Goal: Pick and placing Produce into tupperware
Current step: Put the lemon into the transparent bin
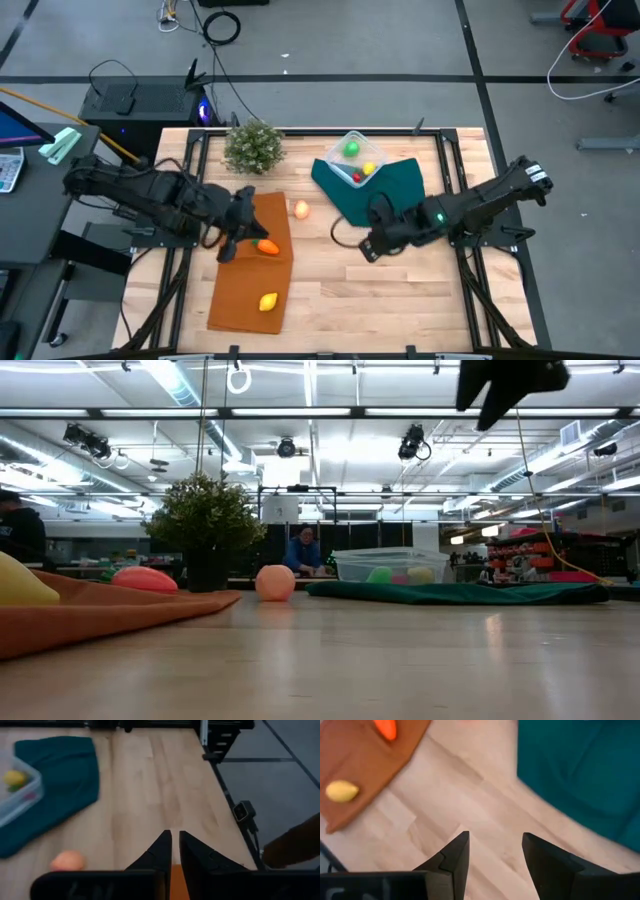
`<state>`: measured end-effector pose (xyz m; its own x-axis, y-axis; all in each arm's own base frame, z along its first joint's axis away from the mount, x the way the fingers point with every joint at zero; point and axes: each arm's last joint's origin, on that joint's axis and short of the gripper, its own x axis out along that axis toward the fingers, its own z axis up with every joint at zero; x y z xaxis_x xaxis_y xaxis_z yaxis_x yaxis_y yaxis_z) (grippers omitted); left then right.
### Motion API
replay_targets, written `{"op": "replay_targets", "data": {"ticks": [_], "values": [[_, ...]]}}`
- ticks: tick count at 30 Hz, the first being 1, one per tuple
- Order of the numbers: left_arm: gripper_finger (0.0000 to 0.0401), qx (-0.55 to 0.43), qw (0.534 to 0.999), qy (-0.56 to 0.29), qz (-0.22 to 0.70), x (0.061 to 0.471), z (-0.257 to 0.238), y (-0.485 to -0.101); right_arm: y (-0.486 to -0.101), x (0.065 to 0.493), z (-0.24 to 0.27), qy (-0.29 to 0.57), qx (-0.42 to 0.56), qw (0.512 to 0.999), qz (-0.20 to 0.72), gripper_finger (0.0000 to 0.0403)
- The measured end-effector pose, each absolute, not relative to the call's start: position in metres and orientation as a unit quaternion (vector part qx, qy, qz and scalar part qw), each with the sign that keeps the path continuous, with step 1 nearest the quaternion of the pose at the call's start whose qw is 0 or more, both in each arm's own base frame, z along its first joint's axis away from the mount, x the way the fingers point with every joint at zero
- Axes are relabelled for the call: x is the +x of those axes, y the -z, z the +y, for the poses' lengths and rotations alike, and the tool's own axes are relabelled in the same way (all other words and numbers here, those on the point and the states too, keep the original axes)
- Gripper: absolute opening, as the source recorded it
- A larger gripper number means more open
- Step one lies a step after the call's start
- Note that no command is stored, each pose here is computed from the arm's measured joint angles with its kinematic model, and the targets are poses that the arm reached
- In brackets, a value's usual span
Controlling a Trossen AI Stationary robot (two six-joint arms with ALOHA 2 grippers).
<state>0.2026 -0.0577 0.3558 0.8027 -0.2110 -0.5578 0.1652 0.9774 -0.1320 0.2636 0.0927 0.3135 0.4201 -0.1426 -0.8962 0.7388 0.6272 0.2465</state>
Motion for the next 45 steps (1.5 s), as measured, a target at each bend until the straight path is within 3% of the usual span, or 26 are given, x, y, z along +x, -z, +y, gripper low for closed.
{"op": "replay_targets", "data": {"ticks": [8, 13, 17, 22, 29, 36, 45], "values": [[0.0043, -0.121, 0.936, 0.104, 0.314, 0.237, -0.087, -0.337, -0.313, 0.245, 0.128, 0.276, 0.315, 0.786, 0.455, 0.0149], [0.0041, -0.185, 0.894, 0.143, 0.381, 0.251, -0.101, -0.316, -0.312, 0.234, 0.141, 0.280, 0.302, 0.789, 0.456, 0.0149], [0.0053, -0.250, 0.855, 0.105, 0.441, 0.257, -0.113, -0.297, -0.312, 0.228, 0.148, 0.277, 0.291, 0.795, 0.454, 0.0149], [0.0085, -0.287, 0.824, 0.047, 0.486, 0.266, -0.131, -0.272, -0.312, 0.223, 0.154, 0.269, 0.279, 0.803, 0.452, 0.0149], [0.0162, -0.353, 0.781, -0.059, 0.513, 0.272, -0.149, -0.244, -0.312, 0.221, 0.156, 0.266, 0.274, 0.805, 0.453, 0.0149], [0.0234, -0.349, 0.761, -0.075, 0.542, 0.265, -0.170, -0.229, -0.312, 0.221, 0.156, 0.277, 0.292, 0.799, 0.447, 0.0149], [0.0250, -0.286, 0.762, -0.135, 0.565, 0.249, -0.185, -0.211, -0.312, 0.221, 0.155, 0.304, 0.328, 0.784, 0.431, 0.0173]]}}
